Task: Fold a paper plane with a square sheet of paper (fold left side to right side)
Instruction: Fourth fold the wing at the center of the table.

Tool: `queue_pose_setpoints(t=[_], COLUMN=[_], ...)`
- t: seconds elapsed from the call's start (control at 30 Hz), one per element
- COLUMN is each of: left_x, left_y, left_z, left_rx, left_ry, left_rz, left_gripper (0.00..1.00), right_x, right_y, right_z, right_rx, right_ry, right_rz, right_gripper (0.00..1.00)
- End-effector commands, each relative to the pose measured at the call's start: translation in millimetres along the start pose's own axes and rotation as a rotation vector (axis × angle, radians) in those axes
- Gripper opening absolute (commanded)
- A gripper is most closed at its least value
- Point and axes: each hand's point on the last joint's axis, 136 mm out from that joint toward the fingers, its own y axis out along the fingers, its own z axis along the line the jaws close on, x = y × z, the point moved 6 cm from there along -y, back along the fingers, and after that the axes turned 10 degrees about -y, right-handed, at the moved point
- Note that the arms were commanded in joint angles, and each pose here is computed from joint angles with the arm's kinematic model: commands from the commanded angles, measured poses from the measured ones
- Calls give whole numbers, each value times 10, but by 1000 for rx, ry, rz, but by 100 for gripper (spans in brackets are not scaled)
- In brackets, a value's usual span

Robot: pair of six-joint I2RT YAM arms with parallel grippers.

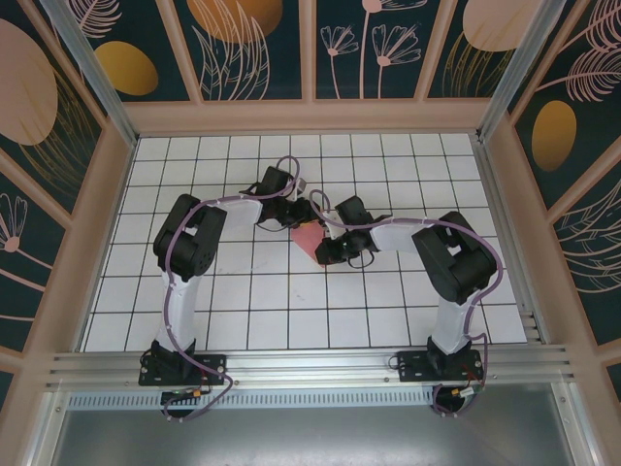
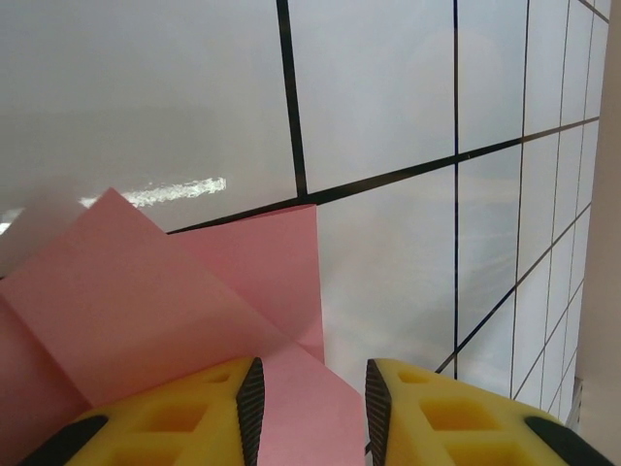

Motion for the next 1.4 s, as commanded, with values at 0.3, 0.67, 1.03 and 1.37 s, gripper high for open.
queue_pose_setpoints(t=[0.3,0.67,1.03,1.37], left_x=[-7,-26,-29,-27], left_y=[59,58,45,47], left_z=[346,368,363,376], left_rx=[100,97,98,107], left_ry=[-33,-35,-34,-33], left_rz=[-27,-29,-32,-35], left_gripper=[37,37,37,37], right_x=[53,404,494,250], right_y=[-471,-269,1,126], right_z=[127,282,33,-101], right_rx=[-26,-42,-150,-220], right_ry=[131,343,449,478], right_rz=[-92,-240,-233,-151], right_gripper=[13,13,11,10])
